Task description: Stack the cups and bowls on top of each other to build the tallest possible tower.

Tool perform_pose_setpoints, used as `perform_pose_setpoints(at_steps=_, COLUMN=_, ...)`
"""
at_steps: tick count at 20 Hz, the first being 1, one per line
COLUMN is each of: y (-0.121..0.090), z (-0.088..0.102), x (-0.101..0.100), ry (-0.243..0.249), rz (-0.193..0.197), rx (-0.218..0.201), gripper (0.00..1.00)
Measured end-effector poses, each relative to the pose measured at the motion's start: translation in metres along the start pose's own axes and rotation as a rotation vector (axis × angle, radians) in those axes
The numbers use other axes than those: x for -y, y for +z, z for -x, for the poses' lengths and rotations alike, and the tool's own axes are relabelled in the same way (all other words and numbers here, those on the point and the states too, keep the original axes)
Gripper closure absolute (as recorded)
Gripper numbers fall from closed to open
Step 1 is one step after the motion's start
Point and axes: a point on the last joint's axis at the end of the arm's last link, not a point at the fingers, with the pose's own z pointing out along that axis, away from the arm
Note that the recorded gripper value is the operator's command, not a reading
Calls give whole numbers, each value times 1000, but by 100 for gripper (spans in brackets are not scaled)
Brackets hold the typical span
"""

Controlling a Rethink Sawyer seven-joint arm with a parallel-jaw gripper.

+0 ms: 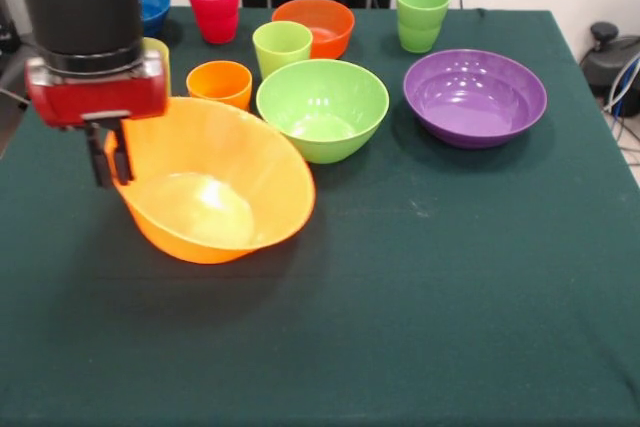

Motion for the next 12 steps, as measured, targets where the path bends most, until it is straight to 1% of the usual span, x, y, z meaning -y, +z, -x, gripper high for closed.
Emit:
perform_pose_setpoints(at_steps=3, y=1, z=7, x=-14, ry=-10, rz=0, rx=-5, gripper=100)
perform_pose_setpoints(at_steps=5, y=0, z=12, x=-19, ry=-14, rz=-6, rx=-5, gripper=100)
perform_pose_setpoints(at_steps=8, y=-1, z=14, x=-17, ry=-10, rz=-14, rx=-4, gripper=100)
perform_pose_setpoints(at_steps=12, y=-6, z=15, x=-3, ry=12, rz=-34, rx=-1, gripper=100)
